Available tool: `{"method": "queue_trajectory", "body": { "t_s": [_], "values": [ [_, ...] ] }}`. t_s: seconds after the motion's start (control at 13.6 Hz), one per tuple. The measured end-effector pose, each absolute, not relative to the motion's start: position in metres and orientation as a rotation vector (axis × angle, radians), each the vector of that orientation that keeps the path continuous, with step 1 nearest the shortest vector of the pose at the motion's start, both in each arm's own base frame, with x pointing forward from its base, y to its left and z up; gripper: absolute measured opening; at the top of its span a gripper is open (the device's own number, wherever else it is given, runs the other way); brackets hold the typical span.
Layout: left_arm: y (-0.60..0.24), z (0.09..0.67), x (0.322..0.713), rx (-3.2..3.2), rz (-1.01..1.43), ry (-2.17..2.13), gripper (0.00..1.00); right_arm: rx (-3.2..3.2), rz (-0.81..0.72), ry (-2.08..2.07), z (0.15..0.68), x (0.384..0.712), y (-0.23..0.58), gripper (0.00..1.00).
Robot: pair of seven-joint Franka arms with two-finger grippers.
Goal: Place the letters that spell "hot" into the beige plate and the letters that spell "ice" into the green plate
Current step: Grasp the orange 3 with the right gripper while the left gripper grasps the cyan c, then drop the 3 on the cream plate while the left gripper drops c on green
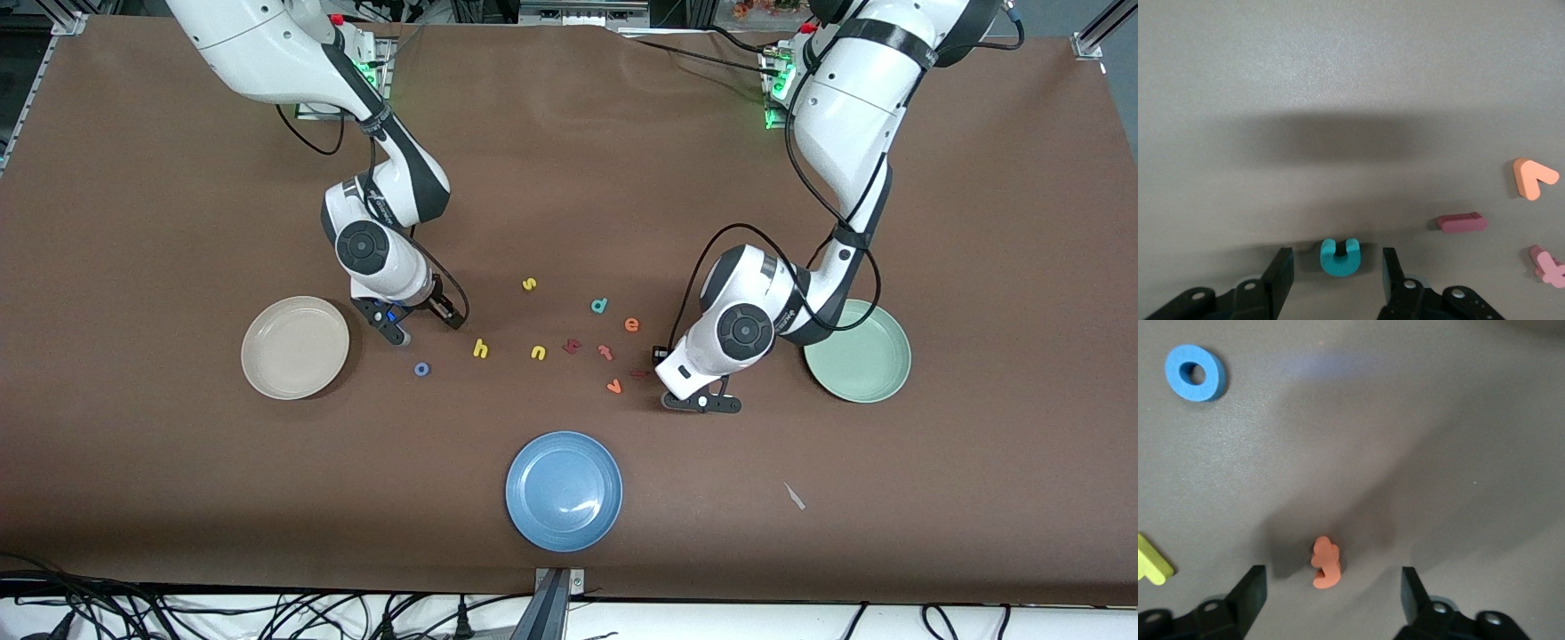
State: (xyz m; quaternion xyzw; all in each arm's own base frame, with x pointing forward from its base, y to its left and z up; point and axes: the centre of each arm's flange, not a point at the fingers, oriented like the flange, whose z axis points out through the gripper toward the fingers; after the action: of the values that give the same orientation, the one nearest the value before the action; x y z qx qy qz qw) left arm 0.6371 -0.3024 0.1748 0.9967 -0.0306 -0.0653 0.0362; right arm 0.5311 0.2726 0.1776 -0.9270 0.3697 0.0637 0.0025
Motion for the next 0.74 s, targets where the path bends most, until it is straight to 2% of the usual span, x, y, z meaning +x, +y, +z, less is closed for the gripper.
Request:
{"method": "queue_trajectory", "body": {
  "t_s": [0.07, 0.15, 0.29, 0.37, 0.44, 0.52, 0.59, 0.66, 0.74],
  "values": [
    [-0.3023, 0.173, 0.6369, 3.061, -0.202, -0.094, 0.6, -2.907, 0.202, 1.16, 0.1764, 0.5314, 0.2728, 0.89],
    [-0.3021, 0.172, 0.6368, 3.062, -0.203, -0.094, 0.52, -2.907, 0.203, 1.162, 0.1751, 0.5317, 0.2728, 0.87],
    [-0.3019, 0.1723, 0.637, 3.064, -0.201, -0.096, 0.48, -2.907, 0.205, 1.164, 0.1728, 0.5316, 0.2724, 0.79],
    [-0.3014, 0.1732, 0.6375, 3.066, -0.197, -0.097, 0.38, -2.907, 0.205, 1.166, 0.1722, 0.5318, 0.2719, 0.78],
    [-0.3011, 0.1738, 0.6379, 3.066, -0.196, -0.097, 0.28, -2.905, 0.202, 1.166, 0.1724, 0.5322, 0.2718, 0.7],
    [-0.3015, 0.1743, 0.6379, 3.066, -0.194, -0.097, 0.24, -2.9, 0.194, 1.166, 0.174, 0.5339, 0.2725, 0.59],
    [-0.3016, 0.1744, 0.638, 3.066, -0.194, -0.097, 0.24, -2.9, 0.194, 1.166, 0.174, 0.5342, 0.2724, 0.59],
    [-0.301, 0.1746, 0.6384, 3.066, -0.193, -0.096, 0.24, -2.898, 0.191, 1.166, 0.1747, 0.5348, 0.2727, 0.52],
    [-0.2983, 0.1749, 0.6398, 3.067, -0.192, -0.09, 0.24, -2.896, 0.187, 1.165, 0.1759, 0.536, 0.2732, 0.39]
  ]
}}
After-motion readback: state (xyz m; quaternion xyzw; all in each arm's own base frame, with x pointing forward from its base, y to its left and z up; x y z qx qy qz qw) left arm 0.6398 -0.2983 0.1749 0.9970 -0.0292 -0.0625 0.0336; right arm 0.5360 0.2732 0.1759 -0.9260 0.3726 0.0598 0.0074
